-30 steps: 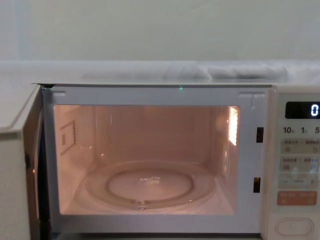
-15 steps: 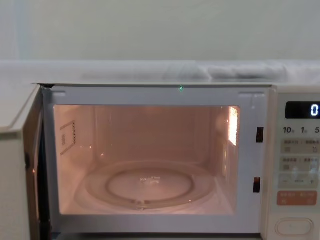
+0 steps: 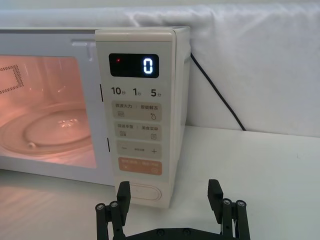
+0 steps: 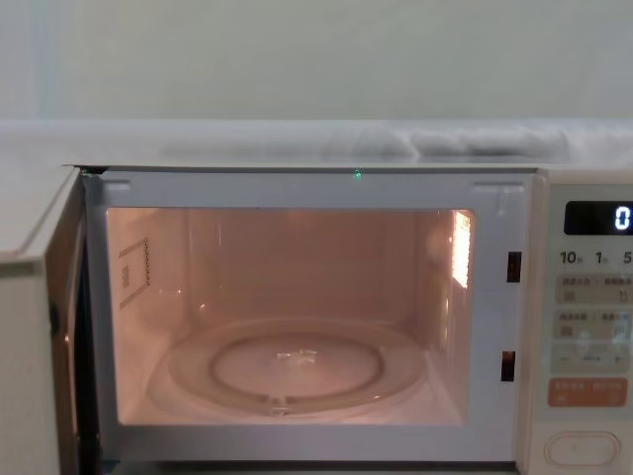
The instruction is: Press the button to open the microwave door with one hand; close the microwave door with the other hand.
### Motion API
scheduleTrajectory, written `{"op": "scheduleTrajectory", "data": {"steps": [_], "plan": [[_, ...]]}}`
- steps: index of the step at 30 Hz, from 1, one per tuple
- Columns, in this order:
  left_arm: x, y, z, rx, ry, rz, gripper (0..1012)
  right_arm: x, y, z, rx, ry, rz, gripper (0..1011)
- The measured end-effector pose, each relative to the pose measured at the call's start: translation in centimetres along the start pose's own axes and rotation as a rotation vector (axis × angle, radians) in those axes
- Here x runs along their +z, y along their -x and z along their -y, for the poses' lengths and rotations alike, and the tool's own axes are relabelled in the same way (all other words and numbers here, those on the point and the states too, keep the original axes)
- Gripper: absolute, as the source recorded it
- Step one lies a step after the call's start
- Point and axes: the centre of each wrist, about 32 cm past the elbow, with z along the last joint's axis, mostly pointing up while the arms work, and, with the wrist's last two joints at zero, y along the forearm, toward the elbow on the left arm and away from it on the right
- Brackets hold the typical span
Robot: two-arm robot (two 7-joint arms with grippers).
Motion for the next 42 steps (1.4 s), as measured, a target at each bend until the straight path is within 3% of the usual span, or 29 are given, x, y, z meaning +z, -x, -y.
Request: {"op": "scheduleTrajectory", "data": {"steps": [11,12,24,34,42], "plan": [[0.0,0.00,0.0,0.000,0.000,0.000,413,0.0,0.00,0.0,0.000,0.000,0.000,1002],[0.0,0.00,0.0,0.000,0.000,0.000,342,0.0,0.00,0.0,0.000,0.000,0.000,1002],[0.0,0.00,0.0,0.000,0.000,0.000,0,0.0,0.00,0.0,0.000,0.000,0.000,1002],[0.0,-0.01,0.0,-0.001,0.000,0.000,0,0.0,0.00,0.0,0.000,0.000,0.000,1002],[1.8,-0.07,-0.6,-0.065,0.012,-0.051,0,0.0,0.00,0.0,0.000,0.000,0.000,1002]]}}
